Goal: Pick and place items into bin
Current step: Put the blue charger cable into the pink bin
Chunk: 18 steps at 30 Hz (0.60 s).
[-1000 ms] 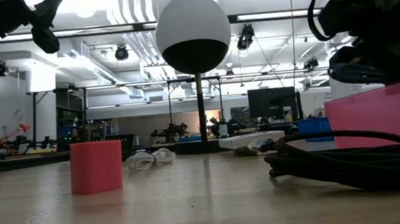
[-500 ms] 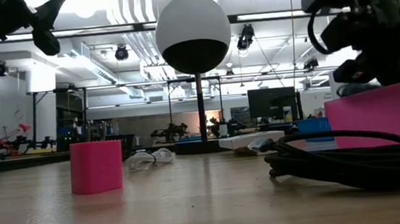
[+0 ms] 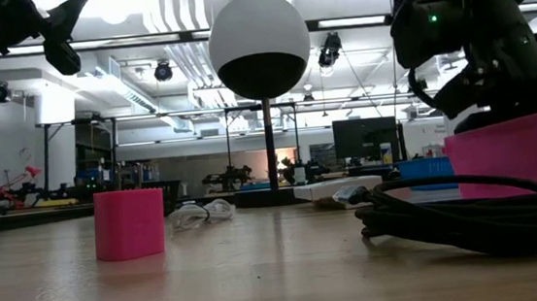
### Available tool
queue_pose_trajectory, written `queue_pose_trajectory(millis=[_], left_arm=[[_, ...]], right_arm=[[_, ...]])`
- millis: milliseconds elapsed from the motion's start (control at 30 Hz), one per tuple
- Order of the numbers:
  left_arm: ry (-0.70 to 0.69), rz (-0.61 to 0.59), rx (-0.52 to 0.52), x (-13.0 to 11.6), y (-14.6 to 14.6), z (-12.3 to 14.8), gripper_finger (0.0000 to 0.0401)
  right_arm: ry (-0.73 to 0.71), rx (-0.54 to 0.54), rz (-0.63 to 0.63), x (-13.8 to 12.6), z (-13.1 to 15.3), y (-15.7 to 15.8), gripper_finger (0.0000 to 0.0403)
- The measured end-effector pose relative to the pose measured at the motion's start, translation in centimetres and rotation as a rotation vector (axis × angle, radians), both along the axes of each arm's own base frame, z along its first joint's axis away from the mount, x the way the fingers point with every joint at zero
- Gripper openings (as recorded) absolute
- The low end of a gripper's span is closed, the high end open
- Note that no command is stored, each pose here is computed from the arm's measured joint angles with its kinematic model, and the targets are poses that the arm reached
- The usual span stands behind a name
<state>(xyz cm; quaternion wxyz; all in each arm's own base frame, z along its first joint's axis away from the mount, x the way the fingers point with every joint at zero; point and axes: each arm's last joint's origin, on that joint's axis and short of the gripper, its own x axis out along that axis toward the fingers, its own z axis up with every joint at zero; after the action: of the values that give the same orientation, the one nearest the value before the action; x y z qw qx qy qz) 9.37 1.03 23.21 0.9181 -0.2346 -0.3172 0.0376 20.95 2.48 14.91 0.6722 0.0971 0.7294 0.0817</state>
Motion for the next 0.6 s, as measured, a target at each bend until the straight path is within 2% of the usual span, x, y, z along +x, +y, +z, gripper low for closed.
queue_pose_trajectory(millis=[300,600], left_arm=[[0.000,0.000,0.000,0.00,0.00,0.00,0.0144],[0.000,0.000,0.000,0.00,0.00,0.00,0.0144]], right_arm=[[0.011,-0.005,-0.008,0.58,-0.26,0.03,0.0027],[0.003,0.003,-0.046,0.89,-0.08,0.10,0.0080]])
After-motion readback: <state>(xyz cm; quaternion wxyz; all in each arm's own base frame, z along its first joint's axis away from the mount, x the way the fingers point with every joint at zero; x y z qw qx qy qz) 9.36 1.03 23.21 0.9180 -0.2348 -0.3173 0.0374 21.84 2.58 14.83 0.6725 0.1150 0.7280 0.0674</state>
